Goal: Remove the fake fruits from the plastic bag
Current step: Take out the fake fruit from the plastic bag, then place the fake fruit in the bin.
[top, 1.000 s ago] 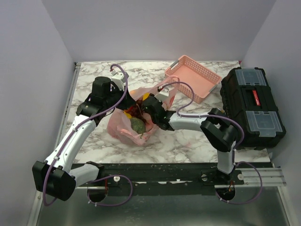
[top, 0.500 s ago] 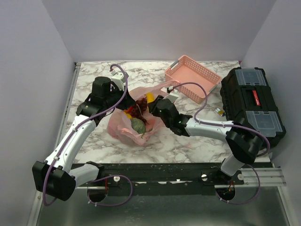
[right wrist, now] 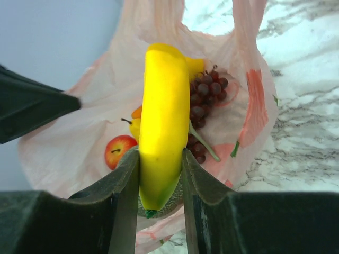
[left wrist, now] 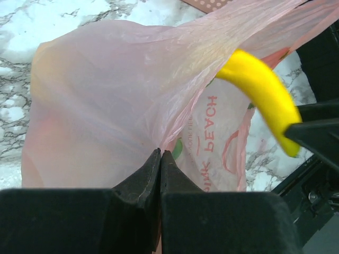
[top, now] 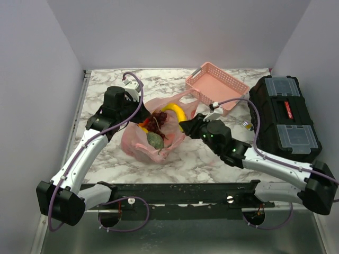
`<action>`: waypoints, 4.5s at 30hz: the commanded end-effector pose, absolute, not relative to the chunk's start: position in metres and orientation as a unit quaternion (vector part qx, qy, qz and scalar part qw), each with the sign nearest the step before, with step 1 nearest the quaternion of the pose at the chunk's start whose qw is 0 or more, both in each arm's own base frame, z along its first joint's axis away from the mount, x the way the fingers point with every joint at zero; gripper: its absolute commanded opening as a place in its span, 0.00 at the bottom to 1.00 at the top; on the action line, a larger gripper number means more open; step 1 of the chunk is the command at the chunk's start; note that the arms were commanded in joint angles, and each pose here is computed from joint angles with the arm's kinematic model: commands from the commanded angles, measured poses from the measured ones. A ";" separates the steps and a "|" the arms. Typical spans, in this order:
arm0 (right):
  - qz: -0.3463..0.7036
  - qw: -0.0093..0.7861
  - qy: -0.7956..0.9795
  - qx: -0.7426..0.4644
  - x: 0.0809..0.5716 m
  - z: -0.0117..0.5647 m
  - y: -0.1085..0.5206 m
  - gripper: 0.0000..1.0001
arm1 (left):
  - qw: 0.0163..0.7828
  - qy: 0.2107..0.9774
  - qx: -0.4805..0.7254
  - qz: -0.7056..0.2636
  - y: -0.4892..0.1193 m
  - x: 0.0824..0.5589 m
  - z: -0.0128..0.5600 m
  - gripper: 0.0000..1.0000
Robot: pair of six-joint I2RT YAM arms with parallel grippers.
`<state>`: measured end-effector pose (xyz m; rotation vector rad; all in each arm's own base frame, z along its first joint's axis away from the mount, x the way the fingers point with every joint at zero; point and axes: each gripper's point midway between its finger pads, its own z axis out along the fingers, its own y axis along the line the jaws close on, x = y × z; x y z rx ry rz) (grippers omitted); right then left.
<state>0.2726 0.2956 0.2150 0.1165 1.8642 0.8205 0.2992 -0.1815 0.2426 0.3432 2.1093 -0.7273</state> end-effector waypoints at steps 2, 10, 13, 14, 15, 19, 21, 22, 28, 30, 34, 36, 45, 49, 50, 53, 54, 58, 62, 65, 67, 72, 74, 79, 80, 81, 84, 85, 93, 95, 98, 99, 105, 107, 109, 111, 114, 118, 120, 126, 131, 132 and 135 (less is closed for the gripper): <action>0.336 0.538 0.773 -0.006 0.253 0.239 0.278 0.01 | 0.441 0.855 0.111 -0.249 -0.168 0.307 0.241 0.00; 0.352 0.605 0.713 -0.026 0.237 0.318 0.247 0.01 | 0.452 0.861 0.084 -0.217 -0.155 0.313 0.241 0.00; 0.354 0.632 0.689 -0.019 0.236 0.348 0.236 0.01 | 0.447 0.864 0.084 -0.216 -0.156 0.314 0.238 0.00; 0.351 0.640 0.683 -0.017 0.237 0.356 0.233 0.01 | 0.446 0.864 0.085 -0.218 -0.157 0.314 0.238 0.00; 0.347 0.648 0.678 -0.015 0.238 0.363 0.230 0.01 | 0.445 0.864 0.086 -0.220 -0.157 0.314 0.239 0.00; 0.320 0.682 0.658 0.008 0.247 0.384 0.216 0.01 | 0.445 0.863 0.089 -0.222 -0.158 0.313 0.239 0.00; 0.294 0.696 0.653 0.049 0.257 0.391 0.203 0.01 | 0.446 0.862 0.090 -0.223 -0.158 0.313 0.239 0.00; 0.282 0.702 0.650 0.067 0.262 0.397 0.198 0.01 | 0.446 0.862 0.090 -0.223 -0.158 0.312 0.240 0.00; 0.217 0.712 0.659 0.107 0.306 0.404 0.191 0.01 | 0.445 0.860 0.094 -0.230 -0.161 0.311 0.241 0.00; 0.223 0.696 0.671 0.125 0.335 0.395 0.180 0.01 | 0.446 0.859 0.095 -0.234 -0.161 0.310 0.243 0.00; 0.255 0.644 0.703 0.161 0.392 0.364 0.155 0.01 | 0.449 0.856 0.097 -0.237 -0.162 0.309 0.245 0.00; 0.257 0.604 0.734 0.176 0.417 0.337 0.143 0.01 | 0.448 0.856 0.097 -0.238 -0.163 0.309 0.244 0.00; 0.310 0.454 0.810 0.205 0.481 0.223 0.126 0.01 | 0.442 0.856 0.100 -0.248 -0.167 0.307 0.244 0.00; 0.356 0.383 0.822 0.224 0.497 0.172 0.119 0.01 | 0.443 0.855 0.101 -0.252 -0.167 0.307 0.245 0.00; 0.365 0.378 0.821 0.222 0.503 0.163 0.120 0.01 | 0.444 0.854 0.102 -0.252 -0.168 0.307 0.246 0.00; 0.364 0.366 0.824 0.235 0.515 0.138 0.113 0.01 | 0.445 0.853 0.103 -0.254 -0.168 0.307 0.246 0.00; 0.367 0.366 0.822 0.236 0.519 0.134 0.113 0.01 | 0.446 0.853 0.102 -0.253 -0.168 0.306 0.247 0.00; 0.383 0.368 0.812 0.241 0.532 0.128 0.112 0.01 | 0.447 0.852 0.103 -0.253 -0.168 0.306 0.247 0.00; 0.410 0.376 0.795 0.242 0.541 0.141 0.115 0.01 | 0.445 0.852 0.103 -0.254 -0.168 0.307 0.246 0.00; 0.392 0.392 0.792 0.256 0.553 0.144 0.108 0.01 | 0.445 0.852 0.104 -0.256 -0.169 0.306 0.247 0.00; 0.374 0.396 0.796 0.266 0.562 0.140 0.102 0.01 | 0.444 0.852 0.104 -0.258 -0.169 0.306 0.246 0.00; 0.361 0.386 0.807 0.264 0.579 0.126 0.100 0.03 | 0.446 0.851 0.105 -0.258 -0.169 0.305 0.248 0.00; 0.354 0.382 0.813 0.262 0.585 0.119 0.099 0.05 | 0.446 0.850 0.105 -0.258 -0.169 0.305 0.248 0.00; 0.320 0.382 0.826 0.263 0.595 0.099 0.090 0.09 | 0.447 0.850 0.105 -0.258 -0.169 0.305 0.249 0.00; 0.311 0.372 0.834 0.265 0.592 0.092 0.089 0.09 | 0.447 0.850 0.105 -0.257 -0.169 0.305 0.248 0.00; 0.306 0.370 0.836 0.265 0.591 0.090 0.087 0.09 | 0.448 0.850 0.105 -0.257 -0.168 0.305 0.249 0.00; 0.291 0.375 0.841 0.261 0.590 0.084 0.083 0.13 | 0.448 0.850 0.105 -0.258 -0.169 0.304 0.249 0.00; 0.286 0.375 0.843 0.260 0.590 0.082 0.082 0.15 | 0.446 0.850 0.105 -0.259 -0.169 0.304 0.248 0.00; 0.281 0.389 0.844 0.241 0.576 0.098 0.081 0.14 | 0.447 0.850 0.105 -0.258 -0.169 0.305 0.248 0.00; 0.296 0.401 0.835 0.234 0.571 0.111 0.084 0.14 | 0.445 0.851 0.105 -0.259 -0.169 0.305 0.247 0.00; 0.323 0.413 0.821 0.226 0.564 0.129 0.090 0.14 | 0.444 0.851 0.105 -0.261 -0.170 0.304 0.247 0.00; 0.333 0.418 0.815 0.223 0.563 0.136 0.093 0.14 | 0.444 0.850 0.106 -0.262 -0.171 0.304 0.248 0.00; 0.301 0.438 0.811 0.244 0.566 0.142 0.078 0.14 | 0.444 0.850 0.105 -0.261 -0.170 0.304 0.248 0.00; 0.277 0.433 0.820 0.251 0.569 0.131 0.072 0.14 | 0.446 0.849 0.106 -0.262 -0.170 0.303 0.249 0.00; 0.270 0.423 0.828 0.249 0.572 0.122 0.071 0.14 | 0.447 0.849 0.106 -0.262 -0.170 0.303 0.249 0.00; 0.272 0.416 0.832 0.247 0.575 0.114 0.073 0.15 | 0.446 0.849 0.106 -0.263 -0.170 0.303 0.249 0.00; 0.269 0.411 0.834 0.250 0.580 0.103 0.072 0.17 | 0.446 0.849 0.107 -0.263 -0.170 0.303 0.249 0.00; 0.264 0.410 0.836 0.252 0.587 0.095 0.071 0.22 | 0.446 0.849 0.106 -0.261 -0.169 0.303 0.249 0.00; 0.261 0.409 0.838 0.250 0.589 0.091 0.071 0.24 | 0.447 0.849 0.106 -0.261 -0.170 0.303 0.249 0.00; 0.217 0.402 0.853 0.253 0.587 0.080 0.058 0.40 | 0.444 0.850 0.106 -0.263 -0.171 0.304 0.248 0.00; 0.187 0.403 0.861 0.249 0.584 0.083 0.048 0.55 | 0.441 0.851 0.107 -0.266 -0.172 0.304 0.247 0.00; 0.182 0.402 0.862 0.249 0.583 0.083 0.047 0.57 | 0.439 0.851 0.107 -0.267 -0.173 0.304 0.246 0.00; 0.173 0.405 0.863 0.246 0.578 0.092 0.044 0.62 | 0.434 0.854 0.107 -0.268 -0.173 0.304 0.243 0.00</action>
